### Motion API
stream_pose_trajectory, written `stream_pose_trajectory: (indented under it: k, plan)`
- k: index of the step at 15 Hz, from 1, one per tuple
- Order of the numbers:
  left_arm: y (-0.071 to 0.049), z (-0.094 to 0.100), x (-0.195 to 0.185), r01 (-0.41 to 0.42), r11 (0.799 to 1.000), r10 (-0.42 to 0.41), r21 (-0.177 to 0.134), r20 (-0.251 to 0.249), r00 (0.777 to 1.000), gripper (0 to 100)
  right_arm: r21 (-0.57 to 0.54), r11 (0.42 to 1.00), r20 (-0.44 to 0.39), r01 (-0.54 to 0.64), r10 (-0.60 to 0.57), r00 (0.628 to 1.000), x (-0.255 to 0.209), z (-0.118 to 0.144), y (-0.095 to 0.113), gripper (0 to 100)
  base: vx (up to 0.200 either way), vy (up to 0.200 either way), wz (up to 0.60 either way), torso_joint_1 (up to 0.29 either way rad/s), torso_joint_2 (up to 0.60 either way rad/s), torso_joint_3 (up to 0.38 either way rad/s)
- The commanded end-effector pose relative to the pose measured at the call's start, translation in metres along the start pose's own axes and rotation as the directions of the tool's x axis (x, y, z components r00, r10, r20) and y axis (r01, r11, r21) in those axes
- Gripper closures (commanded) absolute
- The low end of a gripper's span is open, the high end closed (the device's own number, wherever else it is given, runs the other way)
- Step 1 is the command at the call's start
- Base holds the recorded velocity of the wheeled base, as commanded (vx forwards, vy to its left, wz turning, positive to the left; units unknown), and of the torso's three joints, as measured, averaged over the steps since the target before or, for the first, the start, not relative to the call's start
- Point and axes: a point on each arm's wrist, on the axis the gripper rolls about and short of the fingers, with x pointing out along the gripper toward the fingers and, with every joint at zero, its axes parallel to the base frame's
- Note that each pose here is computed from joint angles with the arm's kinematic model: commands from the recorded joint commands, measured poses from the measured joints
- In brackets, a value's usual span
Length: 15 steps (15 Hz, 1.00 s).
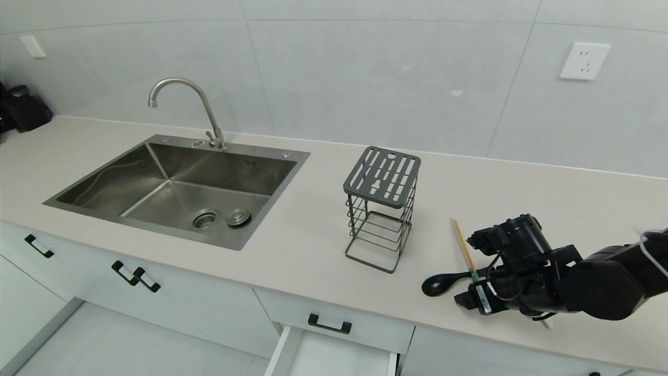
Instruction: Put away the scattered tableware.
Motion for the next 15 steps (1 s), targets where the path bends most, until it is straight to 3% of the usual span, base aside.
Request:
stream_pose_trajectory:
  k: [1,8,9,15]
  plan:
    - [0.000,0.000,0.000,0.001,1.000,-0.001,0.000,-0.001,1.000,0,-0.004,1.000,-0.010,0.001,-0.001,1.000,0.006,-0.001,0.001,0,0.000,0.000,0.00,0.000,0.00,0.000]
    - [0.000,0.000,0.000,-0.001,1.000,0.001,0.000,-0.001,1.000,0,0.011,1.000,0.044,-0.003,0.002,0.999,0.019,0.019,0.005,0,0.000,0.000,0.00,0.000,0.00,0.000]
    - [0.000,0.000,0.000,-0.001,1.000,0.001,0.000,-0.001,1.000,0,0.020,1.000,0.039,0.006,-0.007,0.999,0.021,0.018,0.001,100,0.000,0.000,0.00,0.000,0.00,0.000]
    - [0.000,0.000,0.000,-0.001,1.000,0.001,0.000,-0.001,1.000,0,0.101,0.989,0.014,0.105,-0.107,0.994,0.015,0.011,-0.037,100,0.000,0.000,0.00,0.000,0.00,0.000]
